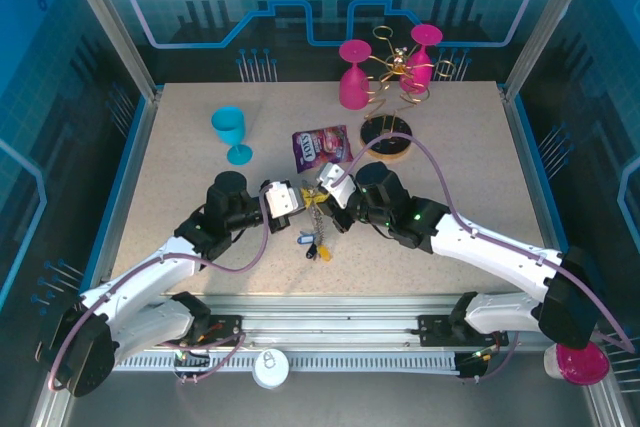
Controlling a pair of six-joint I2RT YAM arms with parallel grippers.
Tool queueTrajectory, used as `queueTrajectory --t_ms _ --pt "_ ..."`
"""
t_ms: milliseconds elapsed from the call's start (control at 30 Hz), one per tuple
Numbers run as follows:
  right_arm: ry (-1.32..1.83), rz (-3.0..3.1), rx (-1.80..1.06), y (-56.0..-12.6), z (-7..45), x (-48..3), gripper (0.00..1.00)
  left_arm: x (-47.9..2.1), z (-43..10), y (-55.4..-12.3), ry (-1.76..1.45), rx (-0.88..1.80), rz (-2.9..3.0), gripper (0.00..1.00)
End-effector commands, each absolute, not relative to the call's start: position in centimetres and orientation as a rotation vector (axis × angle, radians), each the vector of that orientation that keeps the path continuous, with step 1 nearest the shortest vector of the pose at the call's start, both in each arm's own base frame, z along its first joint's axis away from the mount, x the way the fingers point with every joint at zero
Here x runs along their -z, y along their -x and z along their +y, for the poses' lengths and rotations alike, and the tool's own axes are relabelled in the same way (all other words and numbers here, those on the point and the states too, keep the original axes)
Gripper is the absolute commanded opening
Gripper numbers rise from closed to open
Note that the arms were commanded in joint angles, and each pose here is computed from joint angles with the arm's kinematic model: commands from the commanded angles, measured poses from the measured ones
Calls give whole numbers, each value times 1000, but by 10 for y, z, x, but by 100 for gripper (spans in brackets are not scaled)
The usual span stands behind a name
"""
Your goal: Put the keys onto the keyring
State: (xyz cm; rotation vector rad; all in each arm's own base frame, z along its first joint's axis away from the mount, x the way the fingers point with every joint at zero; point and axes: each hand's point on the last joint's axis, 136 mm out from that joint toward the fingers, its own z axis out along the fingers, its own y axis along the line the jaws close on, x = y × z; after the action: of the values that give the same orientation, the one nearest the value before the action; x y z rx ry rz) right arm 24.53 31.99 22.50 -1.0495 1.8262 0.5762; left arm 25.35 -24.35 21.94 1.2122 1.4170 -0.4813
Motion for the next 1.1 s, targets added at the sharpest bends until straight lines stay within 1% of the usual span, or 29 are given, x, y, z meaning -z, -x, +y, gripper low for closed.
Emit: queueTrajectory --t_ms 0,133,600,800,867,1067 --pt "908 1805 -599 -259 326 -250 0 -238 -254 -240 -1262 526 1311 0" --pt "810 1845 -635 -266 325 -253 0 -238 -253 -241 -1266 495 1299 0" --pt "603 1919 -906 -264 334 -254 0 -250 -242 -252 -1194 280 1211 0" --pt "572 1916 -1003 -259 337 -256 0 -258 -236 -259 -1129 229 1192 0" --pt "568 1930 -1029 -256 335 -248 0 -260 -236 -259 -1114 230 1187 0" --pt "589 1908 -1124 -248 336 -251 0 -267 -234 -261 -1072 239 1178 0"
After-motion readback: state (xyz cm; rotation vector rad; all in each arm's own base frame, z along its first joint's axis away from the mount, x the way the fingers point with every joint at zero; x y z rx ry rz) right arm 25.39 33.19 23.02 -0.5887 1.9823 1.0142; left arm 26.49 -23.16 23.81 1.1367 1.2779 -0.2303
